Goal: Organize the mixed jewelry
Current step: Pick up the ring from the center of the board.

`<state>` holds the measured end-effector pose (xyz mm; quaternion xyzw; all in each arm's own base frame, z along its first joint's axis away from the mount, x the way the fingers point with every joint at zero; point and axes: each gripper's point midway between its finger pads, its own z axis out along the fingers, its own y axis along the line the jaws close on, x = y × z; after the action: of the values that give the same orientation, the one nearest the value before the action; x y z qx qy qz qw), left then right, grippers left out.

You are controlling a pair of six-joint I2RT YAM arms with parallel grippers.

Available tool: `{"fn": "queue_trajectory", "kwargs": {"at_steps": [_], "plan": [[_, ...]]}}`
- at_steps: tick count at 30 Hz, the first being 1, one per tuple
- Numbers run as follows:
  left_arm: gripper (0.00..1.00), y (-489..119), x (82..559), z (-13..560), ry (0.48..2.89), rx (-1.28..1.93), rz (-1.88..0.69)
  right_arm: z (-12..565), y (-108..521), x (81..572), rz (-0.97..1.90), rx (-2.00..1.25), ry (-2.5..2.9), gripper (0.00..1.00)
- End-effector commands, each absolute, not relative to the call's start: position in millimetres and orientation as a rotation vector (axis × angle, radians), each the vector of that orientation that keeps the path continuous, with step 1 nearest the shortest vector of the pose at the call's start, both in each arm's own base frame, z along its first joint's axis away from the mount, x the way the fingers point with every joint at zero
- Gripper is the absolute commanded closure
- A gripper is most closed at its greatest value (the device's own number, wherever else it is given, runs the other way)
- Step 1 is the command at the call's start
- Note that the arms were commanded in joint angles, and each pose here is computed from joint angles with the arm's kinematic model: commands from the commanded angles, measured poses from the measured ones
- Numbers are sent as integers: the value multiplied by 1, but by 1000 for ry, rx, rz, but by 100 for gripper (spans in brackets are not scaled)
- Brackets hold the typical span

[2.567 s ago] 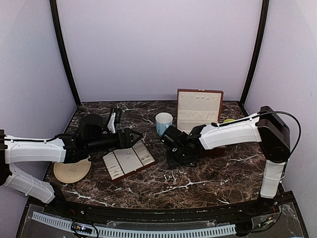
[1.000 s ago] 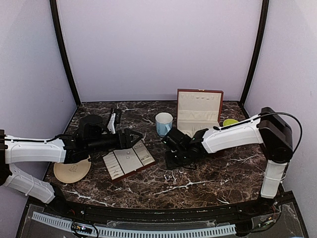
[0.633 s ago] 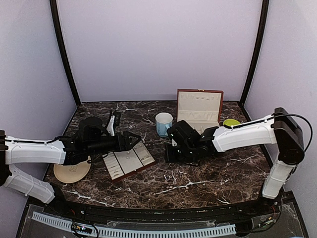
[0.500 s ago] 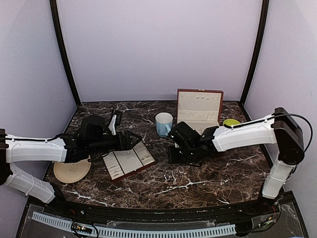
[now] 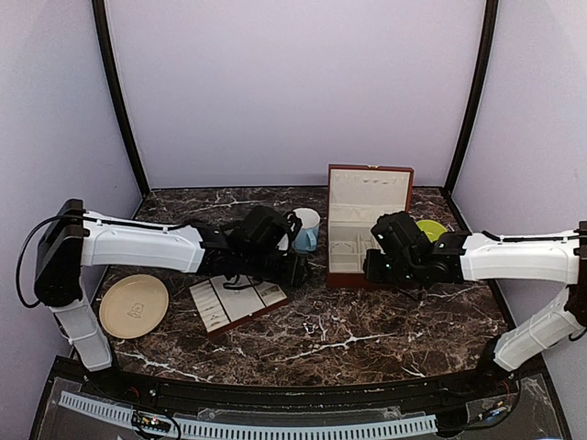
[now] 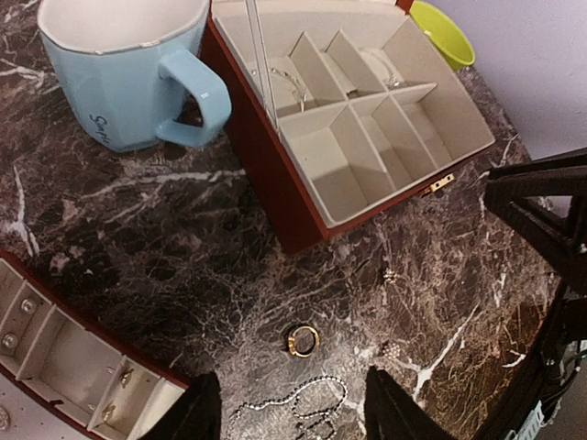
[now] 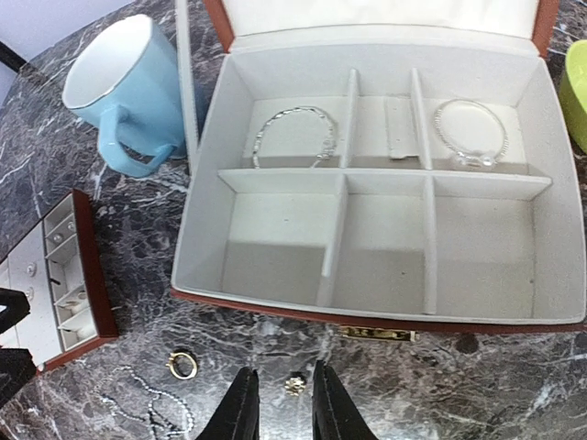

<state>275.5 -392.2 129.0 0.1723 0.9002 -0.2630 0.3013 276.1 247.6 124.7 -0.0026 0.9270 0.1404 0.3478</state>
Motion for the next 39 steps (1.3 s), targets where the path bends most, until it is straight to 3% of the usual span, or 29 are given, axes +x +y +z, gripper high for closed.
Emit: {"fn": "queue_trajectory", "kwargs": {"at_steps": [1,8,17,39], "plan": [[49,-400,267,111,2474,559,-526,125,231,280,364,28,2355,78],[57,-415,262,66,2597,623,-396,112,223,271,412,40,2354,78],[59,-425,268,44,2658,624,-321,100,218,265,443,47,2368,77],[72,-438,265,33,2655,699,-263,86,223,266,472,36,2395,77]]}}
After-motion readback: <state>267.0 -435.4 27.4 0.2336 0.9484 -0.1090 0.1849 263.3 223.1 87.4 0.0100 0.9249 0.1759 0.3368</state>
